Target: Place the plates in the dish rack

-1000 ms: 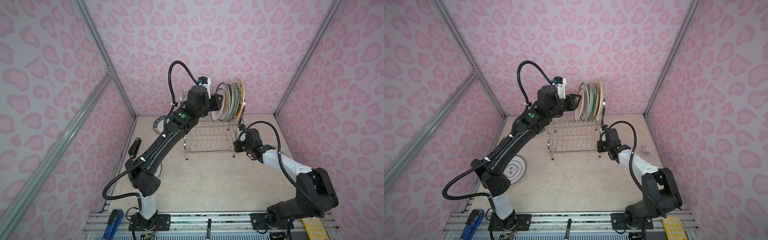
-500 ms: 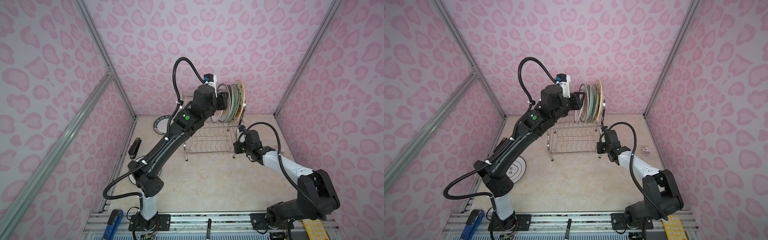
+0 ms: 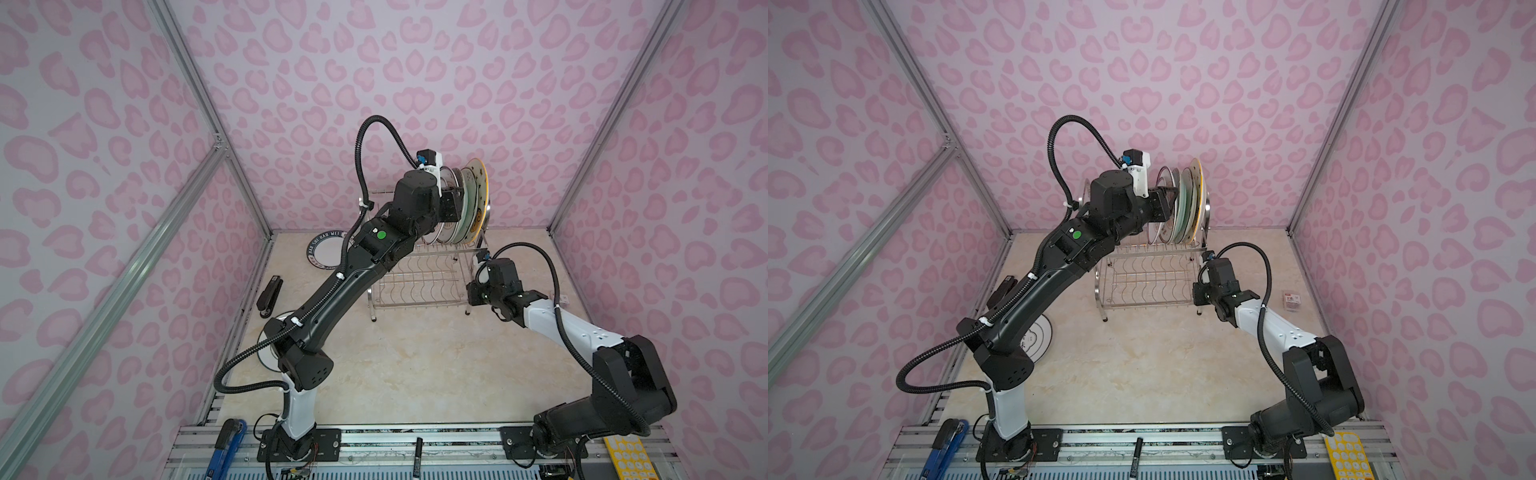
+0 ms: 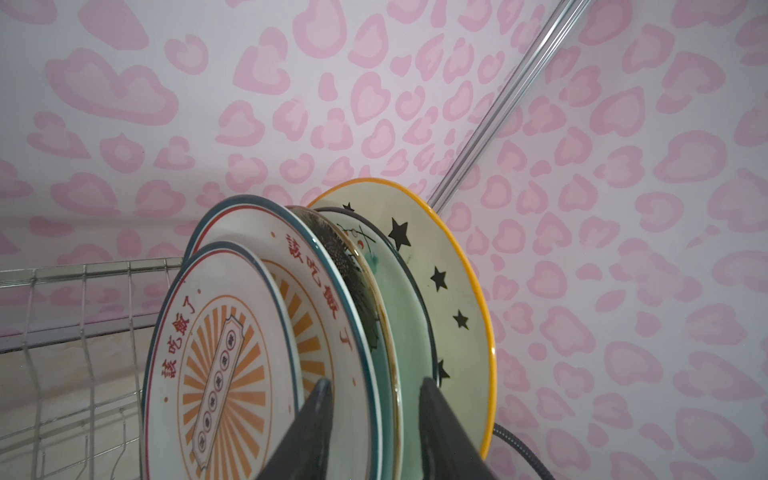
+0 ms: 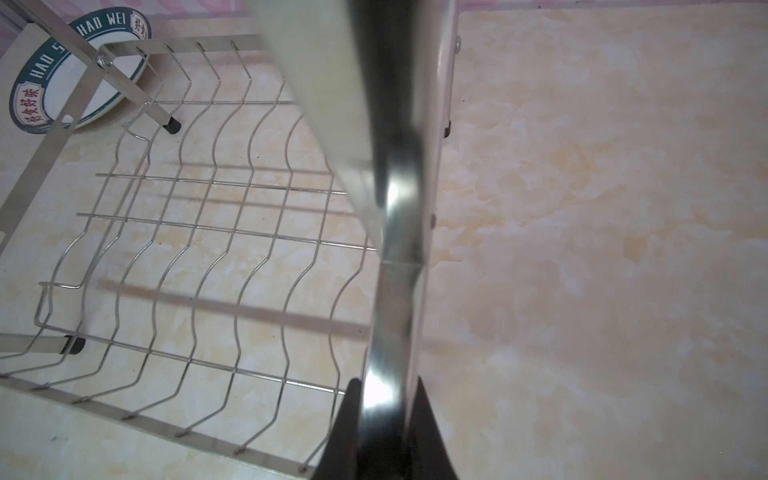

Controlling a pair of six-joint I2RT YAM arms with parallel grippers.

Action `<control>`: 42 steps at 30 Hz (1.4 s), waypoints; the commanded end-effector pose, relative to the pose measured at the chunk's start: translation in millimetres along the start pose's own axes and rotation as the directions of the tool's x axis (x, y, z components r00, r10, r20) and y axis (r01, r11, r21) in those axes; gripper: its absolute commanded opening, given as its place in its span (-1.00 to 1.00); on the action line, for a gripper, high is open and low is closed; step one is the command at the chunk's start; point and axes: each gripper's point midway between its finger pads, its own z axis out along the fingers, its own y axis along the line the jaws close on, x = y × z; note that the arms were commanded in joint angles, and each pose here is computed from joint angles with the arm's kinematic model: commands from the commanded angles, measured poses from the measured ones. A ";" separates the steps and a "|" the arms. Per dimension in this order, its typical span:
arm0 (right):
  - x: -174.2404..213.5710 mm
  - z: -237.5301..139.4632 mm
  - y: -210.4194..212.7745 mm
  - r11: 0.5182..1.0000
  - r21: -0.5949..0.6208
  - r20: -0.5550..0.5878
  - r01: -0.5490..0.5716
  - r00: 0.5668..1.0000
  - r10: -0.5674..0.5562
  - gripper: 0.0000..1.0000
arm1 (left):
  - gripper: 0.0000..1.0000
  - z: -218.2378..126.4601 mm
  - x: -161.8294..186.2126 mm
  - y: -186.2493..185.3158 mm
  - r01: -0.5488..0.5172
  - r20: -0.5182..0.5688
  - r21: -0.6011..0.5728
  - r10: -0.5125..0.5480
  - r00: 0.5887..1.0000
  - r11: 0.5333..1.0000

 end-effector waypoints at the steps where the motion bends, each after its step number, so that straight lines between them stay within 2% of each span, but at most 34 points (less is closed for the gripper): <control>1: -5.9 -1.1 10.8 0.998 -0.057 0.017 -0.008 1.000 0.009 -1.00 | -0.25 3.7 2.2 2.2 0.004 -0.008 -0.017 -0.005 1.000 1.000; 6: -5.7 -2.7 9.7 0.999 -0.050 0.020 -0.006 1.000 0.007 -1.00 | -0.25 11.0 9.1 9.8 0.007 -0.021 -0.054 -0.008 1.000 0.998; 7: -4.9 -3.0 9.2 0.999 -0.048 0.019 -0.006 1.000 0.007 -1.00 | -0.34 11.6 10.0 12.5 0.007 -0.022 -0.068 -0.008 1.000 0.998; 16: -6.1 -5.0 9.3 0.999 -0.048 0.024 -0.003 1.000 0.004 -1.00 | -0.52 11.0 9.3 21.0 0.006 -0.011 -0.114 -0.008 1.000 0.993; 29: -5.0 -4.8 9.0 0.999 -0.047 0.020 -0.005 1.000 0.006 -1.00 | -0.46 15.9 18.5 20.1 -0.026 -0.055 -0.105 0.021 0.998 0.994; 34: -5.8 -5.1 8.4 0.999 -0.047 0.024 -0.007 1.000 0.008 -1.00 | -0.72 15.8 19.3 24.1 -0.031 -0.057 -0.126 0.024 0.998 0.992; 42: -6.3 -6.0 7.4 0.999 -0.048 0.024 -0.010 1.000 0.011 -1.00 | -0.89 11.1 11.9 34.4 -0.044 -0.047 -0.160 0.037 0.998 0.986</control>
